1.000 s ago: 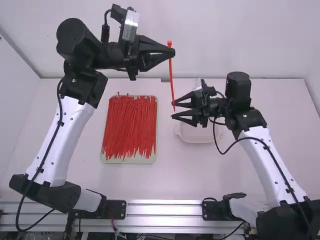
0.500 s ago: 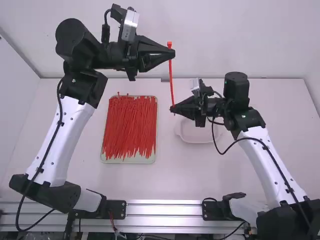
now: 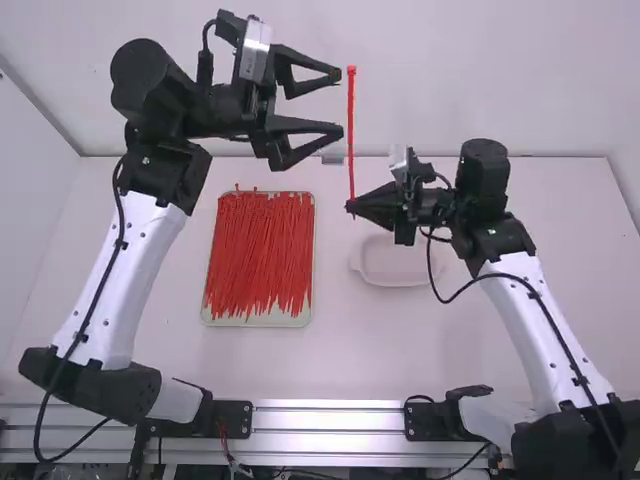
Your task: Fasten the cable tie
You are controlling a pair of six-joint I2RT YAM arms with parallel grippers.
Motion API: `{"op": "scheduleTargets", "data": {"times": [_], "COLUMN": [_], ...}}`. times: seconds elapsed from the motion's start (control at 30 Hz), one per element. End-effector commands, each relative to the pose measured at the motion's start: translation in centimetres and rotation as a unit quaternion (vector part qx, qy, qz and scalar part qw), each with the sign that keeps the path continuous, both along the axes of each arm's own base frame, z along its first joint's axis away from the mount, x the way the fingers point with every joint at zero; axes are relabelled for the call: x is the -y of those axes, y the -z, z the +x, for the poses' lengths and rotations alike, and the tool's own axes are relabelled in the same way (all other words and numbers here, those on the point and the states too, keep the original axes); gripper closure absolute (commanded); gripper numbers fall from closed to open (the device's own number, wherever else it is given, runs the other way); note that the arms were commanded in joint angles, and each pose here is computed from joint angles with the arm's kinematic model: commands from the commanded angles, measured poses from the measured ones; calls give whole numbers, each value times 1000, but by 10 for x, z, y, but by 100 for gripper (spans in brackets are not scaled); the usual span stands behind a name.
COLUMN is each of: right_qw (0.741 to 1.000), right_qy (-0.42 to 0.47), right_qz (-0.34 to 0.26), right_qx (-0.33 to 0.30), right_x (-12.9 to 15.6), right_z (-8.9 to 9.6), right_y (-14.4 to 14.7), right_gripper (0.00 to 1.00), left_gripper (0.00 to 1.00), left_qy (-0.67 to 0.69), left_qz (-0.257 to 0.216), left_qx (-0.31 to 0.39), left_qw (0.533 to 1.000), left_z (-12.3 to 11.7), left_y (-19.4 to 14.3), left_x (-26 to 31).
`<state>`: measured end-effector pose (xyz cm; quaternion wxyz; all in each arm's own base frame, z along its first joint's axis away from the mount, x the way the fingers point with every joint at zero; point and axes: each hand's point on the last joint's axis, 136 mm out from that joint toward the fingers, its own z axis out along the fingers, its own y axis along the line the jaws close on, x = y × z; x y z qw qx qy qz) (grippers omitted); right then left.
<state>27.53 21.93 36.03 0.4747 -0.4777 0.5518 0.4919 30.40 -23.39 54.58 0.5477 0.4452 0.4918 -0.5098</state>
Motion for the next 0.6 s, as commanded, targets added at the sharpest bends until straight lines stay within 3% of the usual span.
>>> {"op": "scheduleTargets", "data": {"times": [0.0, 0.1, 0.3, 0.47, 0.57], "right_qw": [1000, 999, 990, 955, 935], "right_qy": [3, 22, 135, 286, 345], "right_qz": [16, 24, 12, -13, -25], "right_qx": [-19, -12, -30, -70, -75], "right_x": [8, 15, 34, 60, 74], "right_z": [3, 11, 50, 94, 110], "right_y": [-19, -28, -19, 1, 8], "right_gripper": [100, 100, 100, 100, 100], "left_gripper": [1, 1, 1, 1, 1], "left_qy": [-24, -48, -103, -103, -105], "left_qz": [1, 2, -4, -7, -10], "left_qx": [-11, -39, -78, -67, -58], "left_qw": [1000, 998, 992, 992, 993], "left_z": [15, 32, 61, 63, 64], "left_y": [12, 29, 54, 61, 58], "left_x": [-10, -16, -28, -25, -27]}}
